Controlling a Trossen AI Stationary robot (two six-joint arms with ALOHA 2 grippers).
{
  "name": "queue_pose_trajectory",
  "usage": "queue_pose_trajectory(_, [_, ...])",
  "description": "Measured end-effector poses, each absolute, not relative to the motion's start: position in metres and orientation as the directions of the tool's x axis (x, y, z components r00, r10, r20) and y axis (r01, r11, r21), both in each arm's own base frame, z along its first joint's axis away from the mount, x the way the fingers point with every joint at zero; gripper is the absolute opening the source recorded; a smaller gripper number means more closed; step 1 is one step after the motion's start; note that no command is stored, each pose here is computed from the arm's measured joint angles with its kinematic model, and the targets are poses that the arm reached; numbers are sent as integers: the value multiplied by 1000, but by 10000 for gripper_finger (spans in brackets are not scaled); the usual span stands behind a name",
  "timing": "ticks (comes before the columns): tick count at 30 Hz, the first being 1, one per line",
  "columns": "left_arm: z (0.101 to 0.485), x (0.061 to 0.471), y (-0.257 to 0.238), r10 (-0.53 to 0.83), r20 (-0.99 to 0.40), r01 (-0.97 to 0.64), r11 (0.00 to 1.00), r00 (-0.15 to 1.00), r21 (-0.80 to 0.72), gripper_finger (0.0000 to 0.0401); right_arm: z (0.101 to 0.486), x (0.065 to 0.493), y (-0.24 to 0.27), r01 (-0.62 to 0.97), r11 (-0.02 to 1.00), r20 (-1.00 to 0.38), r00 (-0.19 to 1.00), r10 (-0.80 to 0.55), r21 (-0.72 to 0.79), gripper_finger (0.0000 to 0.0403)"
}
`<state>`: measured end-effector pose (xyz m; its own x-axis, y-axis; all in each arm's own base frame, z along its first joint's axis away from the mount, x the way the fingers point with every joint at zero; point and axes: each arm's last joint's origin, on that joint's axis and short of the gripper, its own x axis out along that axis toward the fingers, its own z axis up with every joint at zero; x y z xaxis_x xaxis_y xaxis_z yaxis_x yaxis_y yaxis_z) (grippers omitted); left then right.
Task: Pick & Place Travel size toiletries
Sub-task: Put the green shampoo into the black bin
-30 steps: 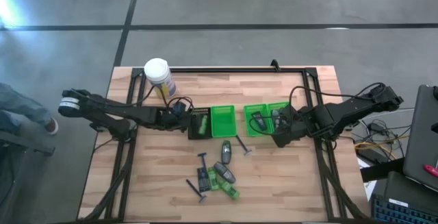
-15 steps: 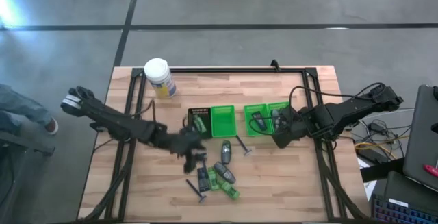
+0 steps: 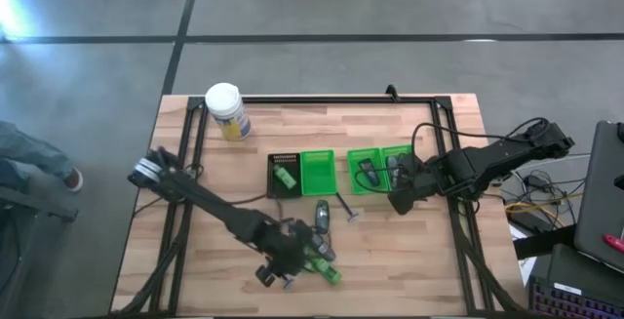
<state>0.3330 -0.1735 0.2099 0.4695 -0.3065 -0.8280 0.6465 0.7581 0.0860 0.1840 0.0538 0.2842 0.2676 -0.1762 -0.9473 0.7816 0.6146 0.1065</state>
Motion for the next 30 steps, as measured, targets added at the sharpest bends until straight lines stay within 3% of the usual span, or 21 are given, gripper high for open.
queue_pose_trajectory(3, [204, 350, -167, -281, -869, 693, 714, 407, 94, 208, 284, 184, 54, 785, 610, -950, 265, -167, 112, 368])
queue_pose_trajectory(10, [194, 370, -160, -261, -918, 849, 512, 299, 131, 208, 284, 184, 54, 784, 610, -950, 264, -165, 112, 368])
queue_pose_trajectory(30, [170, 390, -152, -329, -915, 866, 498, 232, 41, 197, 273, 181, 53, 792, 607, -953, 231, -194, 68, 368])
